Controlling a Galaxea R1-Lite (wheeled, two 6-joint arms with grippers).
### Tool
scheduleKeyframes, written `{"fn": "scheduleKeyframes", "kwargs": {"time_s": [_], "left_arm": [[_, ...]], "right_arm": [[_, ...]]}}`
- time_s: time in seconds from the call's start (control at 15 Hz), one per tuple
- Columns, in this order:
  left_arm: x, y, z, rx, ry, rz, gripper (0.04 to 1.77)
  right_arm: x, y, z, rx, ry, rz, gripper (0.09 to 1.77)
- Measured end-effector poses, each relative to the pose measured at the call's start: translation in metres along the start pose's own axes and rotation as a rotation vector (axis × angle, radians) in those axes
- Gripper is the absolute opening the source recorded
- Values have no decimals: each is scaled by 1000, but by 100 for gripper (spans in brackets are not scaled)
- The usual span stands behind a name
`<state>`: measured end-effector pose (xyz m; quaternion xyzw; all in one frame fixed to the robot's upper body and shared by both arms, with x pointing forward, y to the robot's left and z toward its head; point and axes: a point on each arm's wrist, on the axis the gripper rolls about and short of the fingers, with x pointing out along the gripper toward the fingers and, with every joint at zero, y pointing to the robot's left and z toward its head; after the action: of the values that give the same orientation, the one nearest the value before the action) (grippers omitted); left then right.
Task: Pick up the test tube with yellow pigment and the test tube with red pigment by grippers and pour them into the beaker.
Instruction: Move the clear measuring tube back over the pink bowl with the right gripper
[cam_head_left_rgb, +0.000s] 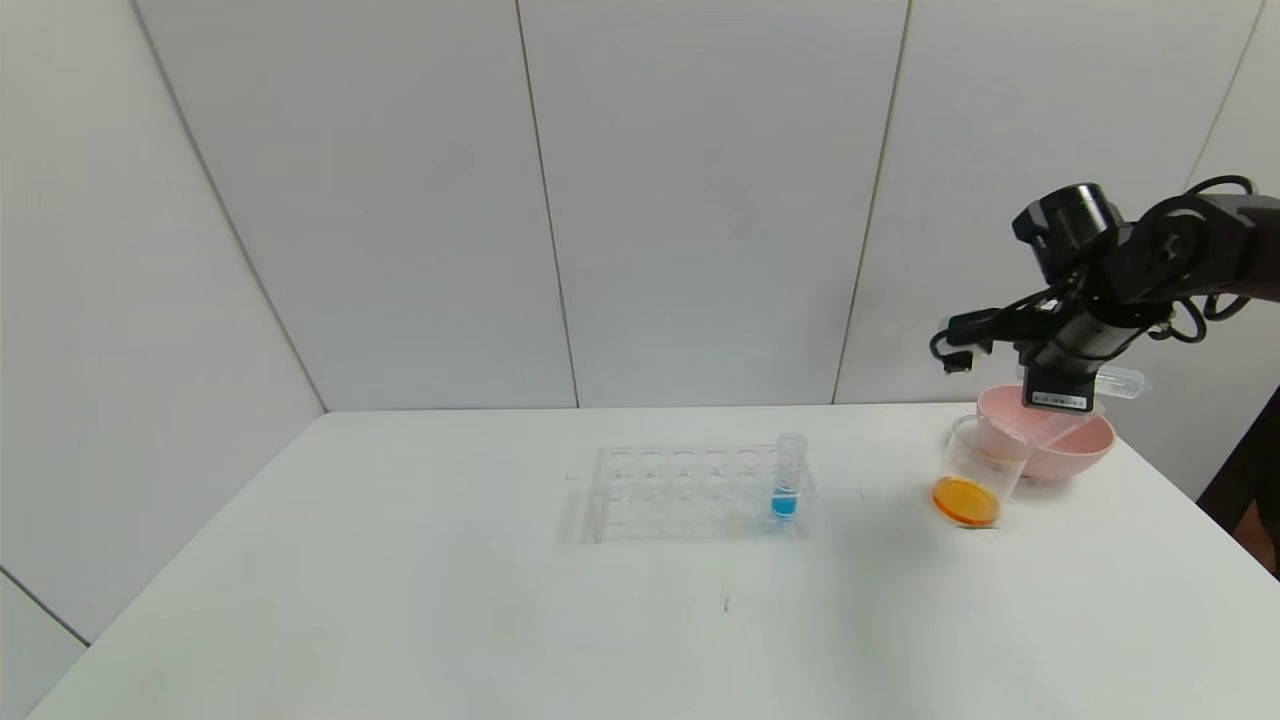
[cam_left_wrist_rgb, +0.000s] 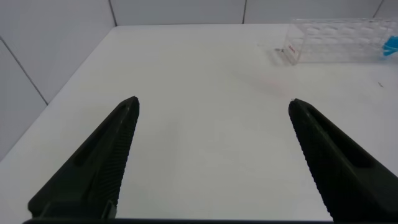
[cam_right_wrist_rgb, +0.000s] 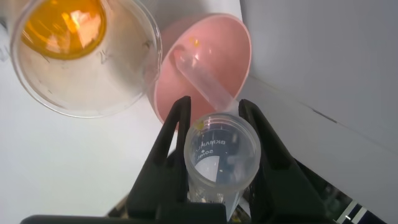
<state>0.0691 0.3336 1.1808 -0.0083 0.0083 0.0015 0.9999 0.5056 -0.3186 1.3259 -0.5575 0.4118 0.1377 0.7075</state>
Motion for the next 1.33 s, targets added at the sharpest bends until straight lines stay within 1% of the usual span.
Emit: {"fn": "scheduleKeyframes", "kwargs": {"time_s": [0.2, 0.27, 0.33, 0.4, 0.53, 0.6, 0.73, 0.87, 0.93, 1.0, 1.13, 1.2, 1.33], "left_arm": [[0, 0, 0, 0, 0, 0, 172], [0, 0, 0, 0, 0, 0, 172], [0, 0, 0, 0, 0, 0, 172], [0, 0, 0, 0, 0, 0, 172], [0, 0, 0, 0, 0, 0, 172], [0, 0, 0, 0, 0, 0, 172], [0, 0, 0, 0, 0, 0, 172], [0, 0, 0, 0, 0, 0, 172], [0, 0, 0, 0, 0, 0, 172], [0, 0, 0, 0, 0, 0, 172], [0, 0, 0, 0, 0, 0, 172], [0, 0, 0, 0, 0, 0, 172], [0, 0, 0, 0, 0, 0, 172]], "right_arm": [[-10, -13, -25, 200, -240, 93, 59], [-14, -17, -34, 274, -306, 120, 59], [-18, -22, -44, 357, -357, 136, 59], [-22, -27, -53, 445, -391, 141, 59], [-29, -31, -62, 631, -458, 145, 59], [-32, -34, -64, 731, -509, 118, 59], [-39, -41, -67, 887, -616, 39, 59], [-43, -45, -69, 1004, -721, -37, 59], [-42, -44, -70, 1046, -754, -78, 59], [-39, -43, -72, 1087, -770, -131, 59], [-30, -38, -76, 1174, -791, -212, 59], [-24, -36, -77, 1238, -816, -230, 59], [-10, -29, -78, 1311, -840, -230, 59]]}}
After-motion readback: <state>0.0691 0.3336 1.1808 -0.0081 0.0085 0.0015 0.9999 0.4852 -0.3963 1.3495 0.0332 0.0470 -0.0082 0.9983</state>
